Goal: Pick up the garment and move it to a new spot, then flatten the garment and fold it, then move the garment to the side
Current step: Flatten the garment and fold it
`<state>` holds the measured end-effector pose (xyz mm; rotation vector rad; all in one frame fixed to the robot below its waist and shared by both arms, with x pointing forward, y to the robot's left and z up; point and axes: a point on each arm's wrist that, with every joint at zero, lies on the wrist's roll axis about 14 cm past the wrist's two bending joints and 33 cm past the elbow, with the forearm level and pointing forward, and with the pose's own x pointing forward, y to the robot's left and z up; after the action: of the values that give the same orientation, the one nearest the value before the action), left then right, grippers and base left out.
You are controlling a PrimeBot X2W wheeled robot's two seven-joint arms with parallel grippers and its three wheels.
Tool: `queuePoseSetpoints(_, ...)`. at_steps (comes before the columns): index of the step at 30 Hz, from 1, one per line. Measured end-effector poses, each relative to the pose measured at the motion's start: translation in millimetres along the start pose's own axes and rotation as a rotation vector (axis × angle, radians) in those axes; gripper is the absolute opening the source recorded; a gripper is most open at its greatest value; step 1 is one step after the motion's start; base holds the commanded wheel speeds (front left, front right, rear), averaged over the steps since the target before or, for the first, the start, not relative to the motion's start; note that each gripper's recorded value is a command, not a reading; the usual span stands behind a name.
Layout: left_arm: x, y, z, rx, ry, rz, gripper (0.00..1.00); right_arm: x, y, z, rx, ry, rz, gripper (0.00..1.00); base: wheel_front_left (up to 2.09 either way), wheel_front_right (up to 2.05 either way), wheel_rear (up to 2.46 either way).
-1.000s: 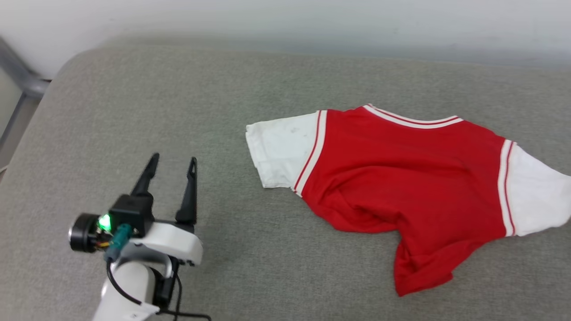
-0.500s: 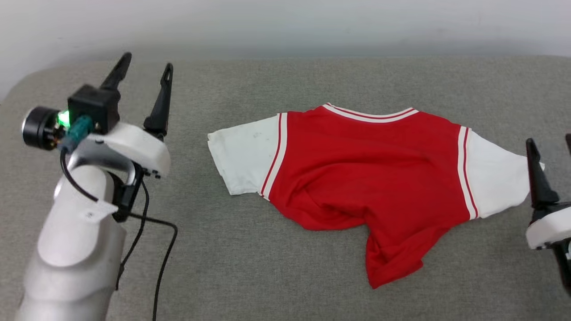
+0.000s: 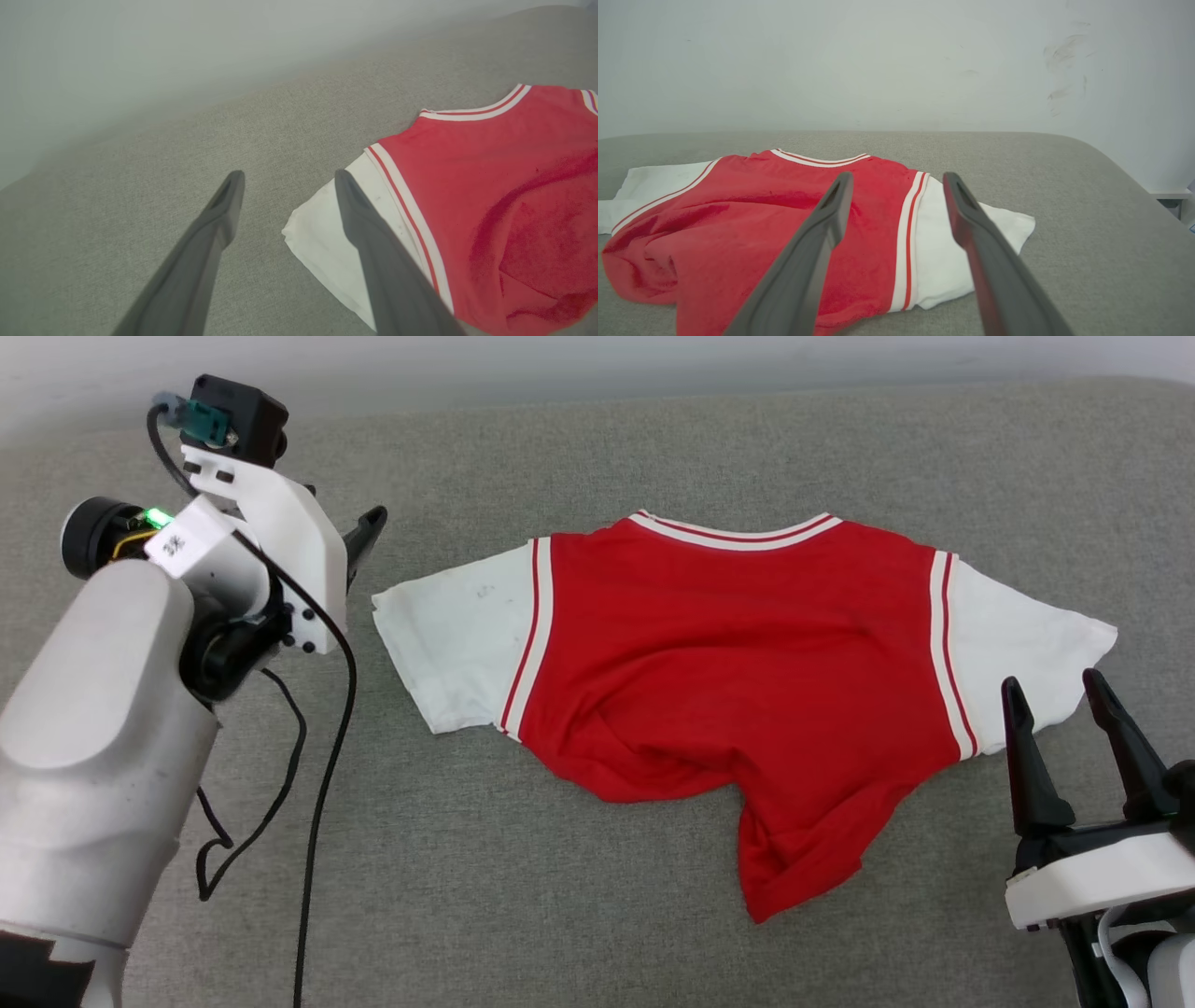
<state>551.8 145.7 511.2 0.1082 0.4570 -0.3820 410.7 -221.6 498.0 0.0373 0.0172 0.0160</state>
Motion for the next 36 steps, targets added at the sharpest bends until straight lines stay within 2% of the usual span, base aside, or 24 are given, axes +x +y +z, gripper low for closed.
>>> queuePoseSetpoints(6, 19, -1, -41, 0.008, 0.290, -0.040, 1.00, 3, -2, -11, -0.011, 0.038, -0.004, 1.00, 0.00, 0.00, 0.00)
queuePoseSetpoints(11, 34, -3, -67, 0.055, 0.437, -0.058, 1.00, 10, -6, -21, -0.020, 0.056, -0.011, 1.00, 0.00, 0.00, 0.00)
queuePoseSetpoints(15, 46, -6, -110, 0.109, 0.578, -0.076, 1.00, 14, -12, -33, -0.025, 0.075, -0.025, 1.00, 0.00, 0.00, 0.00)
queuePoseSetpoints(22, 52, -8, -132, 0.114, 0.651, -0.101, 1.00, 15, -17, -45, -0.021, 0.096, -0.038, 1.00, 0.00, 0.00, 0.00)
queuePoseSetpoints(23, 52, -8, -132, 0.107, 0.654, -0.105, 0.23, 16, -17, -45, -0.021, 0.095, -0.038, 1.00, 0.00, 0.00, 0.00)
queuePoseSetpoints(24, 51, -8, -132, 0.102, 0.654, -0.107, 0.00, 16, -18, -46, -0.022, 0.097, -0.038, 1.00, 0.00, 0.00, 0.00)
queuePoseSetpoints(29, 49, -10, -123, 0.118, 0.584, -0.113, 0.00, 24, -22, -35, -0.039, 0.066, -0.031, 1.00, 0.00, 0.00, 0.00)
queuePoseSetpoints(32, 47, -7, -106, 0.099, 0.485, -0.104, 0.00, 27, -30, -24, -0.048, 0.043, -0.038, 1.00, 0.00, 0.00, 0.00)
queuePoseSetpoints(36, 38, -1, -76, 0.095, 0.342, -0.091, 0.00, 28, -52, -6, -0.125, 0.029, -0.051, 1.00, 0.00, 0.00, 0.00)
